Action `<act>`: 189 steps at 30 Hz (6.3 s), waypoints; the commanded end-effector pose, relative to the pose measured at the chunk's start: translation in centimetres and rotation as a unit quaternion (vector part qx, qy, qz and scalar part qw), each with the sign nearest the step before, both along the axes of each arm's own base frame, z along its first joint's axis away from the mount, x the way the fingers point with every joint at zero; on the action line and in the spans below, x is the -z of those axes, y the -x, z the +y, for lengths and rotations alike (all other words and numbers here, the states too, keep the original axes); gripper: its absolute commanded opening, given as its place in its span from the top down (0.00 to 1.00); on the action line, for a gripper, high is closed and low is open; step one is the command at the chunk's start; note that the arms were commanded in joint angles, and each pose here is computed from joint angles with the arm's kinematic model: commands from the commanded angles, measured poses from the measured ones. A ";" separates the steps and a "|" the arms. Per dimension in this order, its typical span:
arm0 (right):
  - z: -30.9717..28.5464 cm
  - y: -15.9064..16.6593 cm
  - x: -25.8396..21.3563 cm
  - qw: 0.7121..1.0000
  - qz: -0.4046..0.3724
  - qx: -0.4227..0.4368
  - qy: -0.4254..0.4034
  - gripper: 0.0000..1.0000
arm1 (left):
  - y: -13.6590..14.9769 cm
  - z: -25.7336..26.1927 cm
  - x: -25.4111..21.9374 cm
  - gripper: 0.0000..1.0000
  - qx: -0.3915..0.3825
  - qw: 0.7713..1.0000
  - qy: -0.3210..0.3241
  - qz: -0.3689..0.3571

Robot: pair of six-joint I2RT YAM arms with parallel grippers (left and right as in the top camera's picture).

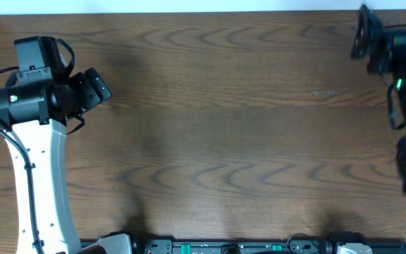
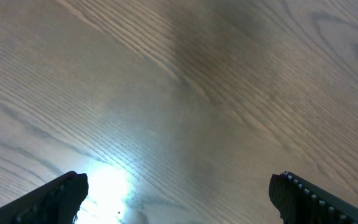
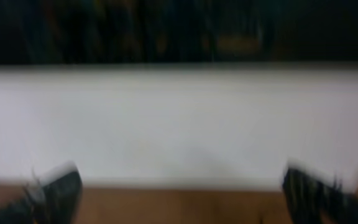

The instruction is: Untangle cables

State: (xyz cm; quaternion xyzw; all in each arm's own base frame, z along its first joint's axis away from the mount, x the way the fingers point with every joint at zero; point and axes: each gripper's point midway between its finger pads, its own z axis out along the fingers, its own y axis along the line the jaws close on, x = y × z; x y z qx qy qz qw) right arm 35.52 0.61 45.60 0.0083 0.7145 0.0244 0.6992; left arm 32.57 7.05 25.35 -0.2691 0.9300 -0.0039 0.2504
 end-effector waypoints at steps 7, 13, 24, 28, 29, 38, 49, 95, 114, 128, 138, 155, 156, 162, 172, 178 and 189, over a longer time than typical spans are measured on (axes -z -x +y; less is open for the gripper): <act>-0.7 6.0 9.6 0.998 -0.032 0.009 -0.044 0.01 | 0.0 0.2 0.0 0.02 -0.003 1.000 0.000 0.002; -1.0 8.9 14.4 0.998 -0.036 0.013 -0.043 0.01 | 0.0 0.2 0.0 0.02 -0.003 1.000 0.000 0.002; -0.3 10.8 22.3 0.998 -0.038 -0.006 -0.043 0.01 | 0.0 0.2 0.0 0.02 -0.003 1.000 -0.001 0.001; 0.1 11.1 24.4 0.998 -0.039 -0.018 -0.043 0.01 | 0.0 0.2 0.0 0.02 -0.003 1.000 -0.001 0.001; 0.2 11.1 24.7 0.998 -0.039 -0.020 -0.043 0.01 | 0.0 0.2 0.0 0.02 -0.003 1.000 0.000 0.002; 0.9 11.1 28.7 0.998 0.026 -0.030 -0.045 0.01 | 0.0 0.2 0.0 0.02 -0.004 1.000 -0.001 0.002; 0.9 11.0 29.7 0.998 0.030 -0.030 -0.045 0.01 | 0.0 0.2 0.0 0.02 -0.003 1.000 -0.001 0.001; 1.0 10.9 30.2 0.998 0.034 -0.031 -0.045 0.01 | 1.2 0.3 -1.3 0.02 -0.011 0.999 -0.019 -0.038; 1.0 10.9 30.2 0.998 0.034 -0.031 -0.045 0.01 | 5.2 -6.9 1.9 0.02 0.168 0.893 -0.087 -0.407; 1.0 10.9 30.2 0.998 0.034 -0.031 -0.045 0.01 | 7.3 -5.9 9.0 0.02 0.136 0.866 -0.122 -0.465; 1.0 10.9 30.2 0.998 0.034 -0.031 -0.045 0.01 | 8.3 -4.8 11.7 0.02 0.112 0.890 -0.132 -0.421; 1.0 10.9 30.2 0.998 0.034 -0.031 -0.045 0.01 | 8.3 -4.5 12.0 0.02 0.104 0.894 -0.136 -0.414; 1.0 10.9 30.2 0.998 0.034 -0.031 -0.045 0.01 | 8.3 -4.5 12.0 0.02 0.104 0.894 -0.136 -0.413; 1.0 10.9 30.2 0.998 0.034 -0.031 -0.045 0.01 | 8.3 -4.5 12.0 0.02 0.104 0.894 -0.136 -0.413; 1.0 10.9 30.2 0.998 0.034 -0.031 -0.045 0.01 | 8.3 -4.5 12.0 0.02 0.104 0.894 -0.136 -0.413; 1.0 10.9 30.2 0.998 0.034 -0.031 -0.045 0.01 | 8.3 -4.5 12.0 0.02 0.104 0.894 -0.136 -0.413; 1.0 10.9 30.2 0.998 0.034 -0.031 -0.045 0.01 | 8.3 -4.5 12.0 0.02 0.104 0.894 -0.136 -0.413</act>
